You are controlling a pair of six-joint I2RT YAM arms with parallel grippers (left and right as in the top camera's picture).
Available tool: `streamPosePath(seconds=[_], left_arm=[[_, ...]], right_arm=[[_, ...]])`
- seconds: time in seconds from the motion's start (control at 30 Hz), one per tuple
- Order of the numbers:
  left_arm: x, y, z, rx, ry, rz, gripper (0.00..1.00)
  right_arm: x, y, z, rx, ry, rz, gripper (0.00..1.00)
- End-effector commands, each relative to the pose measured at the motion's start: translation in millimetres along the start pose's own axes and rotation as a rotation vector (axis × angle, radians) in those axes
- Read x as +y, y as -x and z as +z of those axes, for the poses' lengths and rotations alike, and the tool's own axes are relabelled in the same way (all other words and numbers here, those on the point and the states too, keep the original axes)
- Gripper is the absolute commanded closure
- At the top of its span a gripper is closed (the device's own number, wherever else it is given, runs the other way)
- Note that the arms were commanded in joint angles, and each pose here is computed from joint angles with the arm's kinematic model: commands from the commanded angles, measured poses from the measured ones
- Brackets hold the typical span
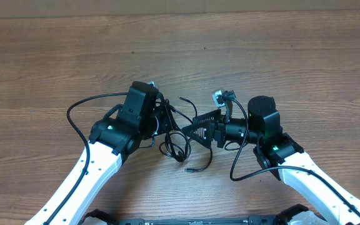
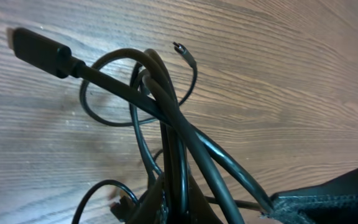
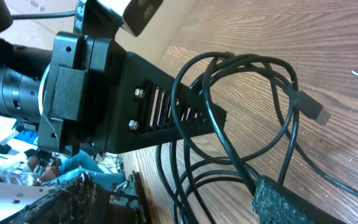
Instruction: Untangle cables
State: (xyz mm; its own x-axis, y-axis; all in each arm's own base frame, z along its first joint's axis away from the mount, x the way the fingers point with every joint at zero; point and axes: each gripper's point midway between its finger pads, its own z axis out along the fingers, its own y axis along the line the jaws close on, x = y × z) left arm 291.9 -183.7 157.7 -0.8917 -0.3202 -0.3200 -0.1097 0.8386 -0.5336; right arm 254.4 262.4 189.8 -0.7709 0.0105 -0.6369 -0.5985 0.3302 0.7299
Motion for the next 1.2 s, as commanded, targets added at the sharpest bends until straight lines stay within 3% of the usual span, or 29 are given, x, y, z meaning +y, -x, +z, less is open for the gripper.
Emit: streamPosePath(seconds=[0.0,0.13,0.47,0.73,0.93,1.0,1.17], left_arm=[[-12.6,-1.1,-3.6,0.023,-0.057,-0.043,0.96],[-14.1,-2.9,-3.7,0.033,-0.065,-0.043,0.96],[-39.7,-23.7,-6.5,0.136,-0.182,-0.029,0.96],[-46.1,-30.4,-7.6,0.169,-0.205,-0.059,0.96],[-46.9,-31.3,-7.8,0.177,-0.206,-0.091,0.96],[-47.5,-31.2,-7.9,0.178,-0.208,-0.103,0.96],[-52.2,-37.8,-7.5,0.191,-0.213,-0.084,0.96]], right_arm=[[5.9,2.2,-0.9,0.0,0.017,-0.082,0.22],[4.5,-1.5,-0.8,0.014,0.014,-0.119,0.27],[-15.6,4.8,2.1,-0.029,-0.121,-0.19,0.21],[-18.8,5.8,1.6,-0.029,-0.141,-0.259,0.36],[-18.8,5.8,1.6,-0.029,-0.141,-0.259,0.38],[-20.0,6.6,1.4,-0.033,-0.149,-0.258,0.47],[-41.4,9.3,-3.2,-0.054,-0.27,-0.221,0.51]])
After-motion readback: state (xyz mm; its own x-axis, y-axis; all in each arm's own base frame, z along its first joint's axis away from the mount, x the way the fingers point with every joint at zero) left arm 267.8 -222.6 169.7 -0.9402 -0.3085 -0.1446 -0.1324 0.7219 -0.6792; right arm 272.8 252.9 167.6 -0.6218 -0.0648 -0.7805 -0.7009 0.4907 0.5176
